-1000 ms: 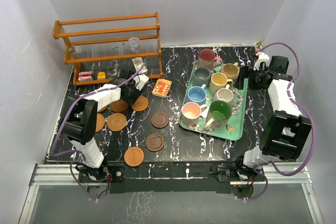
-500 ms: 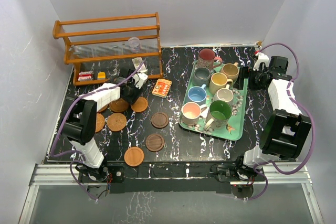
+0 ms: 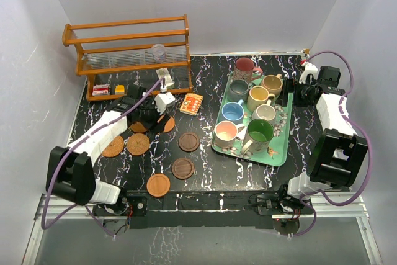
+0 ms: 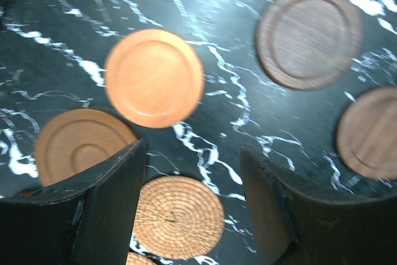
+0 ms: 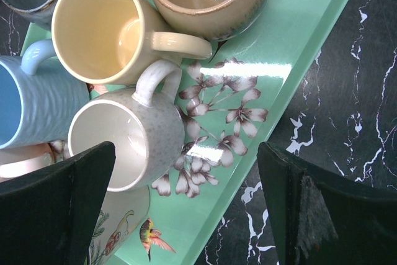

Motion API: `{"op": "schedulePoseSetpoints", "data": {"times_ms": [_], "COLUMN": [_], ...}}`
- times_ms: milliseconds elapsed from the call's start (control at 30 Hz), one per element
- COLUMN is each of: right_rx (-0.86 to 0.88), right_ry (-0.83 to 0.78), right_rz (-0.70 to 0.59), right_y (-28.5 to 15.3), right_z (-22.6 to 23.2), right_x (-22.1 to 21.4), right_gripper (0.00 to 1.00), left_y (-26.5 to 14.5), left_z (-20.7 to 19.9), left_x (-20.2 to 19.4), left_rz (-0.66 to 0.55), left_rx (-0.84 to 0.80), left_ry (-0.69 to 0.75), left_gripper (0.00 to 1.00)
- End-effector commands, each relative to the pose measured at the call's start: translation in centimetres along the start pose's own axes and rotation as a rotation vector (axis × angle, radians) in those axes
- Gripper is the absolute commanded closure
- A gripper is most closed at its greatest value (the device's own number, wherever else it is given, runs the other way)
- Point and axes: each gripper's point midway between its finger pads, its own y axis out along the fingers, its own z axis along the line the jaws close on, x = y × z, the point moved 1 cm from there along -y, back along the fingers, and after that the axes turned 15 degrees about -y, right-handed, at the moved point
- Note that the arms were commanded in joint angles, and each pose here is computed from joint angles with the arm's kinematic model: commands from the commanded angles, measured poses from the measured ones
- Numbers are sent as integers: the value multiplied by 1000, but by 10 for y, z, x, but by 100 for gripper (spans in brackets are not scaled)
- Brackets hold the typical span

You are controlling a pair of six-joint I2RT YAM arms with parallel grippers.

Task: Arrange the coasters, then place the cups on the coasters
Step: Move the coaster to the center of the board.

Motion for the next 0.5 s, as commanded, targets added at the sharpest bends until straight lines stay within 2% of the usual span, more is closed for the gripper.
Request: {"op": "schedulePoseSetpoints", "data": {"times_ms": [0,167,467], "right_rx": [-21,-24,-34], "right_ry": [-28,-25,-32], "right_rz": [-32,-23,-25], "right_y": [-1,1,-1], "right_z": [-9,-10,-11], "right_x": [11,9,9], "right_gripper": [2,2,2], "left_y": [-23,-42,-44], "left_z": [-54,-96,-118], "left_x": [-39,-80,-126], "left_rz": [80,175,276], "left_rx": [-248,-342,-377], "left_ry": [93,230,409], "left_gripper": [38,34,36]}}
